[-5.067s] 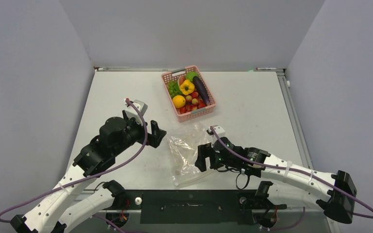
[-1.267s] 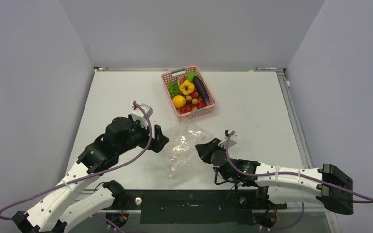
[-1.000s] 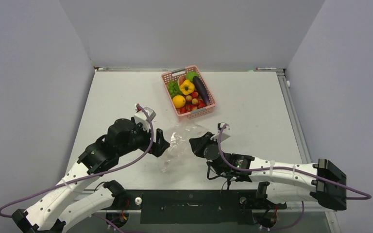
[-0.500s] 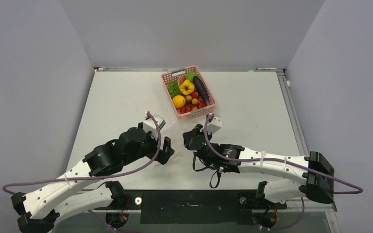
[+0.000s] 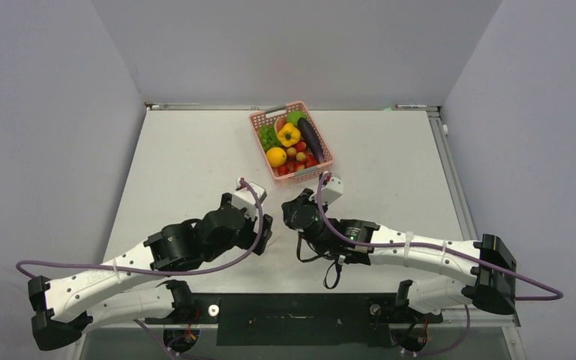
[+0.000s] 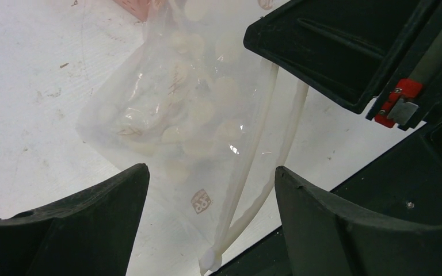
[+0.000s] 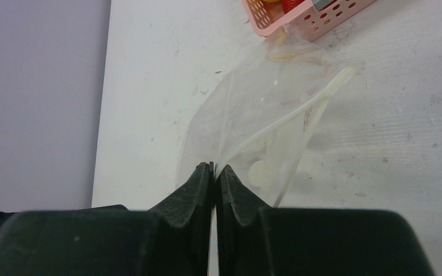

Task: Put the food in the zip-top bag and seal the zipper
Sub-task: Pick up the zipper food storage bag at the center of the board, then open the zipper of the food storage bag at the center of the board.

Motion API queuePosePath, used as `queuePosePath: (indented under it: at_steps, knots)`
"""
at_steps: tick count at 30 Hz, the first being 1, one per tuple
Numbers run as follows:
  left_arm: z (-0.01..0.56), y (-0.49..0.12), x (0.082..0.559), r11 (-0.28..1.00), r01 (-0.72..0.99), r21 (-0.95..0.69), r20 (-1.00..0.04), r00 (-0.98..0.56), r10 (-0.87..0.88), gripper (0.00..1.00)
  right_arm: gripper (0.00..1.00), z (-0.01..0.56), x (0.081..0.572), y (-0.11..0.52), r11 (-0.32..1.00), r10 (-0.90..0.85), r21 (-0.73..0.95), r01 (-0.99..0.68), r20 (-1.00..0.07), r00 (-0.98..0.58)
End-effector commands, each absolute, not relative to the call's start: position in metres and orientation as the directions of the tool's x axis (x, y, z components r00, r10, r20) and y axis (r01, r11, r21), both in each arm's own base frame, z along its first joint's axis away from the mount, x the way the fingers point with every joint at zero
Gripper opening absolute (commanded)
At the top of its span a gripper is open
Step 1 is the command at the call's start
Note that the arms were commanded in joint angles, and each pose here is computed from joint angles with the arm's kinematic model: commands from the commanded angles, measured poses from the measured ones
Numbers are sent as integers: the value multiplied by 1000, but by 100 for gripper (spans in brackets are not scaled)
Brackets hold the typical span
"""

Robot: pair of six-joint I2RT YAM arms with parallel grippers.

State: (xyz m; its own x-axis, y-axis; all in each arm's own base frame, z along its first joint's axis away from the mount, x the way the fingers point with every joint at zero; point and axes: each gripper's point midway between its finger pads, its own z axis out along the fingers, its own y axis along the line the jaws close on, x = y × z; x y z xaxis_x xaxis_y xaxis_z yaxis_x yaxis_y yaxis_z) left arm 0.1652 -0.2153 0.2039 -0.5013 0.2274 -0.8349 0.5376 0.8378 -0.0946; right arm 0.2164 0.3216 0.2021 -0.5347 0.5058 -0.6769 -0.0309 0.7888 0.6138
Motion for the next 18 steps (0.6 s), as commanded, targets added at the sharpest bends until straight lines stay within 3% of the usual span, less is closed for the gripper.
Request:
queuePosePath:
  at_steps: [1,18]
  knots:
    - [227,-227,173,848,513,-132,-875,-462,143,76,5,233,222,329,739,563,672,-41,-650,-511]
    - [207,-240,180,880,474,-37,-886,-423,190,62,5,237,220,339,724,559,687,-61,-636,-533]
